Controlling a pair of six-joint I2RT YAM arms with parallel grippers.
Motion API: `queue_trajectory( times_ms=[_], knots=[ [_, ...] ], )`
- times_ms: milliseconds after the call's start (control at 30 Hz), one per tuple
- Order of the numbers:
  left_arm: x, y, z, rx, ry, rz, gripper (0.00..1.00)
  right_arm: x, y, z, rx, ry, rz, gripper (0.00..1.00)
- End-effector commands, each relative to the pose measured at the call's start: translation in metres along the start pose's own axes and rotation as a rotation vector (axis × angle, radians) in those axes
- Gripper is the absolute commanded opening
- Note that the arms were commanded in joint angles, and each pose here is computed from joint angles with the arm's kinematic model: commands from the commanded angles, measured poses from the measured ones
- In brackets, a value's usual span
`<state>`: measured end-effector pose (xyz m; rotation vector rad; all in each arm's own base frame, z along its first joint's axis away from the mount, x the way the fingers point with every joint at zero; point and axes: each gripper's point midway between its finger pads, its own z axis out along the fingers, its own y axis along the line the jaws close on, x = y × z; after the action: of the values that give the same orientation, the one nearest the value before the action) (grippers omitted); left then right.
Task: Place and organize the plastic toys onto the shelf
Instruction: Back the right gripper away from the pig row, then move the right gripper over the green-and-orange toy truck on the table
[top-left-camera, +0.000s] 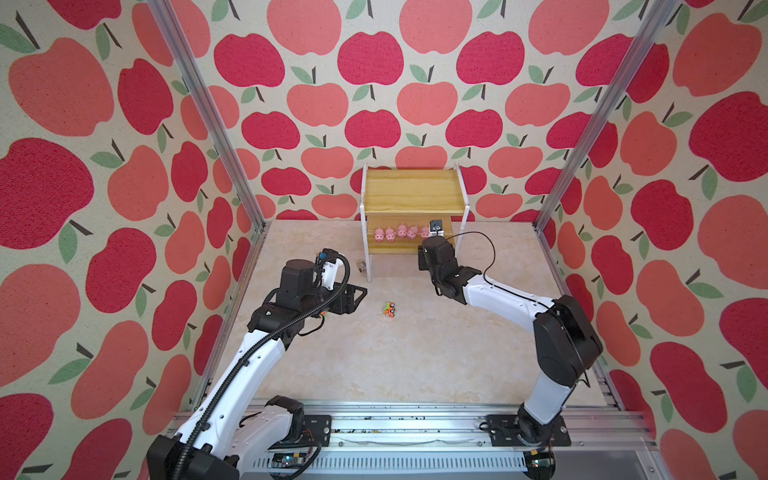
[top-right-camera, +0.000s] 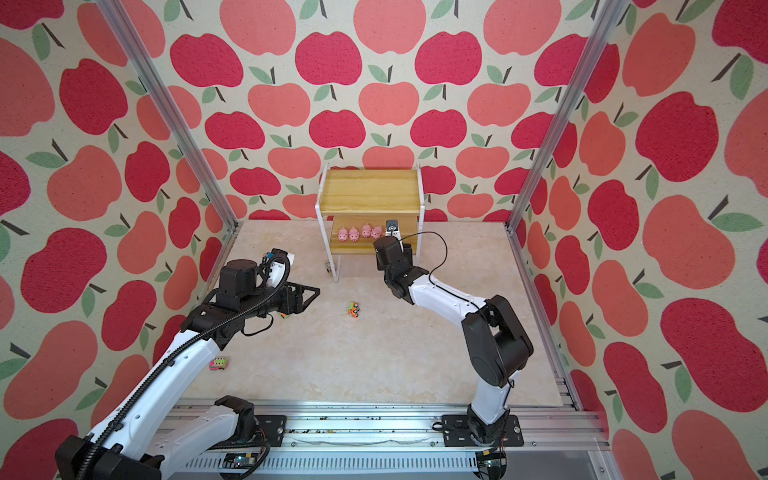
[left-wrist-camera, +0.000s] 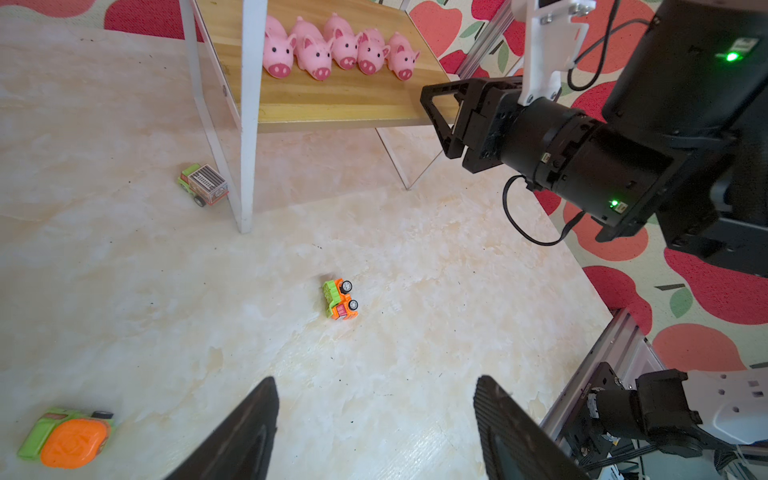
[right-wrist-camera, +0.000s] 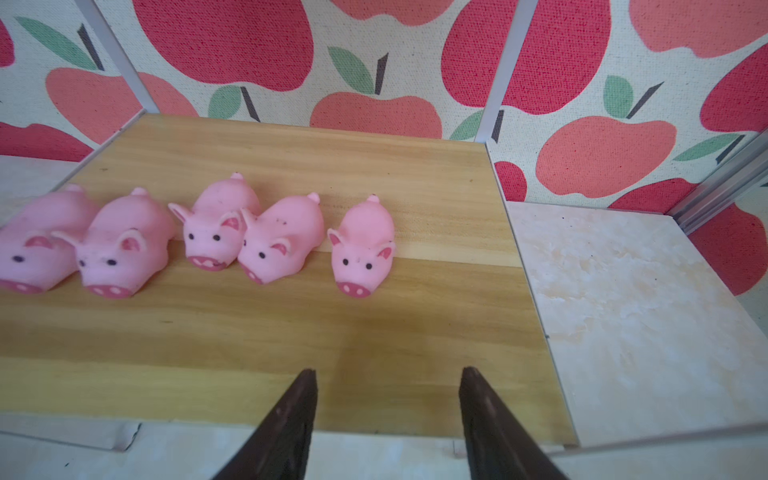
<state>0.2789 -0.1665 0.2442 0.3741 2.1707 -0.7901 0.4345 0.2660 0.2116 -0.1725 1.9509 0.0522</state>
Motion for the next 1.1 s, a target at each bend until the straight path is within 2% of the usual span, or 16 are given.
queue_trajectory(
  times_ms=[0, 133, 500, 700, 833, 967, 1067],
  knots=[
    [0.002, 0.001, -0.002, -0.004, 0.001, 0.025, 0.77, -0.017, 0.003, -0.018, -0.08, -0.052, 0.019, 0.54],
    [0.003, 0.001, -0.001, -0.003, 0.002, 0.025, 0.77, -0.011, 0.002, -0.021, -0.177, -0.028, 0.053, 0.48],
    [0.003, 0.0, -0.001, 0.0, 0.002, 0.024, 0.77, -0.004, 0.006, -0.008, -0.255, -0.038, 0.096, 0.37],
    [0.003, 0.003, -0.001, -0.013, 0.001, 0.023, 0.77, -0.004, -0.002, -0.02, -0.297, -0.045, 0.118, 0.37],
    [0.001, 0.012, -0.001, -0.042, -0.005, 0.0, 0.77, 0.0, -0.021, -0.039, -0.328, -0.006, 0.139, 0.37],
    [-0.002, 0.028, -0.001, -0.072, -0.017, -0.058, 0.78, 0.004, -0.032, -0.06, -0.364, 0.029, 0.142, 0.39],
    [-0.005, 0.048, -0.001, -0.103, -0.029, -0.144, 0.8, 0.011, -0.032, -0.072, -0.394, 0.059, 0.111, 0.41]
  ],
)
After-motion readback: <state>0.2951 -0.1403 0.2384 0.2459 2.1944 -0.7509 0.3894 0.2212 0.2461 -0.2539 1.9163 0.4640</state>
